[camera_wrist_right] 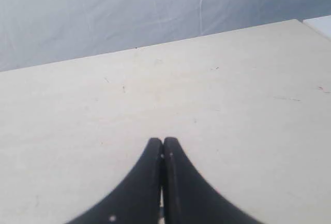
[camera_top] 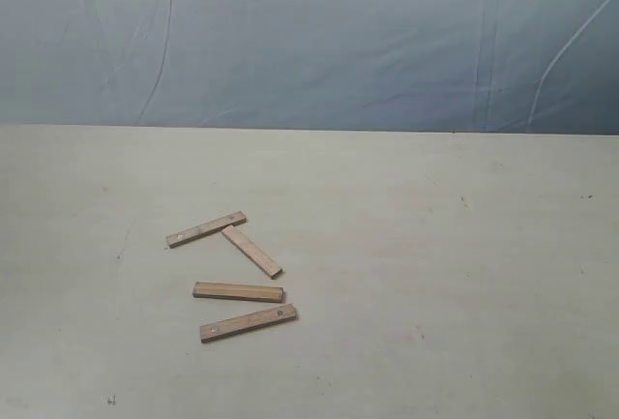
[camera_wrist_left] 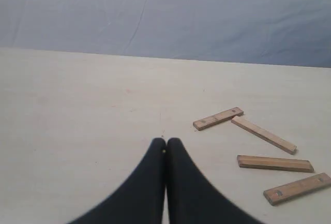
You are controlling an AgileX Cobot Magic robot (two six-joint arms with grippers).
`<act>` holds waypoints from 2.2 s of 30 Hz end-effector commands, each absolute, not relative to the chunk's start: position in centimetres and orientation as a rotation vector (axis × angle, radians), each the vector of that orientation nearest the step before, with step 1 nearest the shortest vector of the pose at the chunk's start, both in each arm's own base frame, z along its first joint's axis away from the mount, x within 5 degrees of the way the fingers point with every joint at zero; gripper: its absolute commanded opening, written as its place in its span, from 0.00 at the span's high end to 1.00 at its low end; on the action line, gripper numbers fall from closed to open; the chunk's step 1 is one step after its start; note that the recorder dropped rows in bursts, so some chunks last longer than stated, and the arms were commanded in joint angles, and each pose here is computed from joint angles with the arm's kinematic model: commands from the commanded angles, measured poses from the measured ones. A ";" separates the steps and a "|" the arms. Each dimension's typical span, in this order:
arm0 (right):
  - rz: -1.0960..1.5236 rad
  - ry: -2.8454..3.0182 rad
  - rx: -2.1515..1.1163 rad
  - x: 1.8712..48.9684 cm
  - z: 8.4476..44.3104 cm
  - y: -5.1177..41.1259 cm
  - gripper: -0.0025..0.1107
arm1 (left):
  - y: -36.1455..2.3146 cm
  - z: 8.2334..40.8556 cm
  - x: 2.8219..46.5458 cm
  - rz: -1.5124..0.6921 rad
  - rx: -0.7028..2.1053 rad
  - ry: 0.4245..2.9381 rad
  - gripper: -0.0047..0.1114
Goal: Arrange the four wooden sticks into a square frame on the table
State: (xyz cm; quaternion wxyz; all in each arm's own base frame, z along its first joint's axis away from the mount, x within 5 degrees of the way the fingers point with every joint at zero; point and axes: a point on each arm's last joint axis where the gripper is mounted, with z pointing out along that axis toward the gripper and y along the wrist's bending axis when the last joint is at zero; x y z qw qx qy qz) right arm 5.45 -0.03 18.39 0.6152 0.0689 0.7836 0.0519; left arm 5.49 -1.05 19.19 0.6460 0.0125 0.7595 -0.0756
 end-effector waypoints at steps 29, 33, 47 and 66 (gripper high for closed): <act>0.119 1.786 0.154 5.4 18.5 0.0 0.99 | -0.6 42.8 10.9 -0.003 0.045 1.450 0.96; 0.119 1.786 0.154 5.4 18.5 0.0 0.99 | -2.7 41.0 15.9 0.096 0.240 1.863 0.96; 0.119 1.786 0.154 5.4 18.5 0.0 0.99 | -16.4 30.4 25.0 0.004 1.391 2.305 0.91; 0.124 1.786 0.157 5.4 18.5 0.0 0.99 | -19.3 15.1 35.9 0.002 2.004 2.243 0.59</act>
